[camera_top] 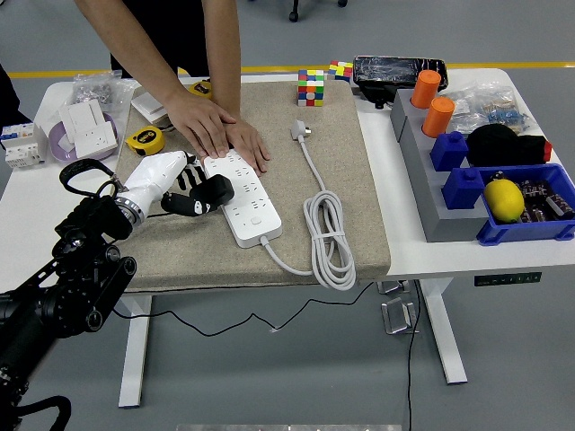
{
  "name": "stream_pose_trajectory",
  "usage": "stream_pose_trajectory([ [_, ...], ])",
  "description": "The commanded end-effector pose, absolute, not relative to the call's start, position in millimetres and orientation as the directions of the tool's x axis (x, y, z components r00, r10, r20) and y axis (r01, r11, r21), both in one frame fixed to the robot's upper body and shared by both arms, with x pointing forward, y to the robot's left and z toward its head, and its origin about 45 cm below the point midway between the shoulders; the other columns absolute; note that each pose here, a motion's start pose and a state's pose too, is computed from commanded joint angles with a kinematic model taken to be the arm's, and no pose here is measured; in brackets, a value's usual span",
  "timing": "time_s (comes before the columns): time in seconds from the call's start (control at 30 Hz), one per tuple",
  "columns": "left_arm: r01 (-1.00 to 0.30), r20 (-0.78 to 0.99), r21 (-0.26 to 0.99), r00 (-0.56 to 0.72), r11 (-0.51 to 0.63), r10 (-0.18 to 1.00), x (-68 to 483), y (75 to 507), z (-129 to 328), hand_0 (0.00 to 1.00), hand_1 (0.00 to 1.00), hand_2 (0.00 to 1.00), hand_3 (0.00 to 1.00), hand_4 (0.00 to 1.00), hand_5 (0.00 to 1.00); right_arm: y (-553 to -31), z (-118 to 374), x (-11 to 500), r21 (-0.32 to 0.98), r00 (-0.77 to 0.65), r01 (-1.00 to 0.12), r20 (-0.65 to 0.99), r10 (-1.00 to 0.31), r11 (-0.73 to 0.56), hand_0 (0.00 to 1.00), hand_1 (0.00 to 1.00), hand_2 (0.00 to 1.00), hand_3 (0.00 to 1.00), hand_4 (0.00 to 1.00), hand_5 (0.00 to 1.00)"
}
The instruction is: Pick up the plug,place it near the board,insert it into the board,press the button
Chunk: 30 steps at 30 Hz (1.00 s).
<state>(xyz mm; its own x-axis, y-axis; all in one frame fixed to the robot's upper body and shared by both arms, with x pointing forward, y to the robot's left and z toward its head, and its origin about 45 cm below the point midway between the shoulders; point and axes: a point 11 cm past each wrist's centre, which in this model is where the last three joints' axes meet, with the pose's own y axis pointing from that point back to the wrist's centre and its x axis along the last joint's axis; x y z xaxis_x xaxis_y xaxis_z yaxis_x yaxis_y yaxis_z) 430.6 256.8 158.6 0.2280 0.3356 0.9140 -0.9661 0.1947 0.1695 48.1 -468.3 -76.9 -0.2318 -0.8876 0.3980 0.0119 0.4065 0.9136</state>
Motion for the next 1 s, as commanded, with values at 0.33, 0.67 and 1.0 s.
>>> stream_pose_trajectory([
  [0.33,-0.962,0.915,0.182,0.241,0.204,0.322,429.2,255.5,155.6,0.533,0.402,0.309,0.373,0.514,0.122,-468.5,-76.8,48.2,0.913,-0.234,0.011,0.399,-0.887,0.408,0.851,0.844,0.825,0.835,0.998,0.998],
  [0.67,-0.962,0.922,0.183,0.24,0.205,0.304,430.5,259.5,158.2,0.539,0.404,0.31,0.372,0.513,0.117,-468.9,-76.4,49.8,0.912,-0.236,0.008,0.4,-0.886,0.409,0.852,0.845,0.825,0.834,0.998,0.998],
  [1.0,-0.958,0.925,0.189,0.247,0.214,0.289,431.8,259.7,160.7,0.54,0.403,0.309,0.372,0.513,0.114,-469.2,-76.3,50.1,0.912,-0.237,0.007,0.4,-0.885,0.411,0.852,0.844,0.824,0.834,0.998,0.998],
])
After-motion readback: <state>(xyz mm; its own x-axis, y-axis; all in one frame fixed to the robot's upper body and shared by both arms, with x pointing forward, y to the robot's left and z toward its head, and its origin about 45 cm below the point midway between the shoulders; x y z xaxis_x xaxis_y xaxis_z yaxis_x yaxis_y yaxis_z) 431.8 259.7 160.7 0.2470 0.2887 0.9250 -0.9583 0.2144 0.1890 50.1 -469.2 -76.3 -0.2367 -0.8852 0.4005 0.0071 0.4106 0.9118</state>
